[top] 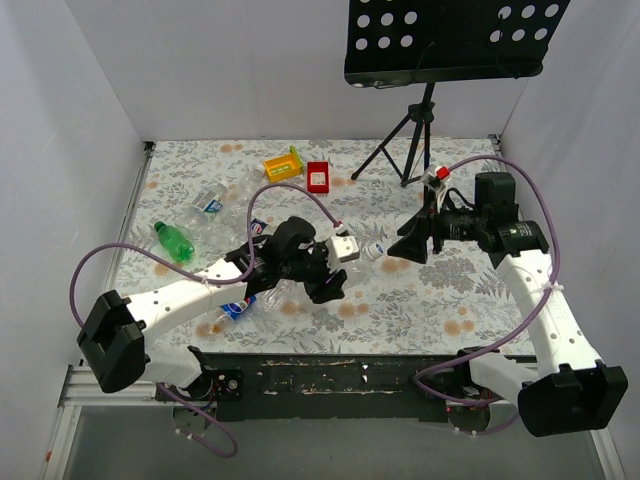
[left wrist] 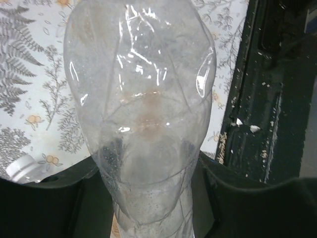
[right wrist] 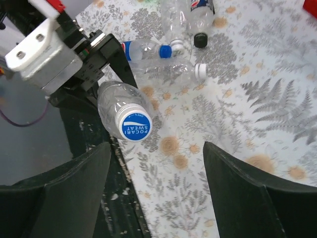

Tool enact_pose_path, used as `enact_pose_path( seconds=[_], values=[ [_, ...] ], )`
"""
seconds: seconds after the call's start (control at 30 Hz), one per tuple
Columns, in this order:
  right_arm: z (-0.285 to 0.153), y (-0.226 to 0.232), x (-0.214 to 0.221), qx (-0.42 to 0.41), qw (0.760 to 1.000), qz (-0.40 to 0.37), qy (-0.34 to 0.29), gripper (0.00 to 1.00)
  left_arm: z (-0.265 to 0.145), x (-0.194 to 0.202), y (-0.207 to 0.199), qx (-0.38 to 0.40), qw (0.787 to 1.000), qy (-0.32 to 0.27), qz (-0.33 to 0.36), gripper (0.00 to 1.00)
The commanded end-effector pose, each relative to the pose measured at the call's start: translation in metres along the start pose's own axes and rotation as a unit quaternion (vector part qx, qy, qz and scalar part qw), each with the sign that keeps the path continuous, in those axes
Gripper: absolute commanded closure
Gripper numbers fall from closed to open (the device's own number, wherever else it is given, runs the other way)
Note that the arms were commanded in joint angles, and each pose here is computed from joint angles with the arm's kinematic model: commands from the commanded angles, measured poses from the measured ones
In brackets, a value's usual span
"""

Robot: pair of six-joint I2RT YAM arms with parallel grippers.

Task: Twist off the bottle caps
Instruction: Unscrew the bottle cap from the plastic bottle.

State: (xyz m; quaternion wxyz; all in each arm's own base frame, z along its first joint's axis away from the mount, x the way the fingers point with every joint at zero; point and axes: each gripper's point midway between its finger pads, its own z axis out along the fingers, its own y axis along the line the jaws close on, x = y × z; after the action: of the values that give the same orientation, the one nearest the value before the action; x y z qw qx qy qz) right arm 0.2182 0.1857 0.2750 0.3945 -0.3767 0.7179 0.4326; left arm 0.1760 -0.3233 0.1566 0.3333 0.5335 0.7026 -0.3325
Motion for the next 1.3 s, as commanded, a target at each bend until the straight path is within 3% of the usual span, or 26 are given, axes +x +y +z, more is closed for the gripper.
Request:
enact_pose_path(
  seconds=[0.0,0.33,0.67,0.83,0.97,1.1,1.27],
  values=[
    [0.011,-0.003,0.004,-0.015,0.993,0.117,-0.018,0.19,0.005,-0.029,0.014,-0.042,0.999,-0.017,0.021,0.97],
    [0.021,-0.016,0.009,-0.022,0.986,0.166,0.005,0.25,0.021,-0.035,0.022,-0.065,0.997,0.002,0.033,0.97],
    [0.022,-0.011,0.01,-0.045,0.983,0.176,0.009,0.54,0.026,-0.035,0.025,-0.066,0.997,0.008,0.034,0.97],
    [0.022,0.0,0.004,-0.084,0.985,0.15,-0.002,0.82,0.026,-0.035,0.022,-0.058,0.997,0.008,0.043,0.97],
    [0.013,0.025,0.003,-0.158,0.987,0.031,-0.023,0.92,0.021,-0.032,0.013,-0.033,0.998,0.007,0.055,0.96],
    [0.012,0.033,0.013,-0.166,0.983,-0.083,-0.011,0.95,0.007,-0.036,-0.005,0.032,0.998,-0.017,0.057,0.96],
    [0.015,0.054,0.038,-0.229,0.935,-0.27,0.028,0.94,-0.014,-0.035,-0.033,0.172,0.984,-0.049,0.026,0.94]
  ],
)
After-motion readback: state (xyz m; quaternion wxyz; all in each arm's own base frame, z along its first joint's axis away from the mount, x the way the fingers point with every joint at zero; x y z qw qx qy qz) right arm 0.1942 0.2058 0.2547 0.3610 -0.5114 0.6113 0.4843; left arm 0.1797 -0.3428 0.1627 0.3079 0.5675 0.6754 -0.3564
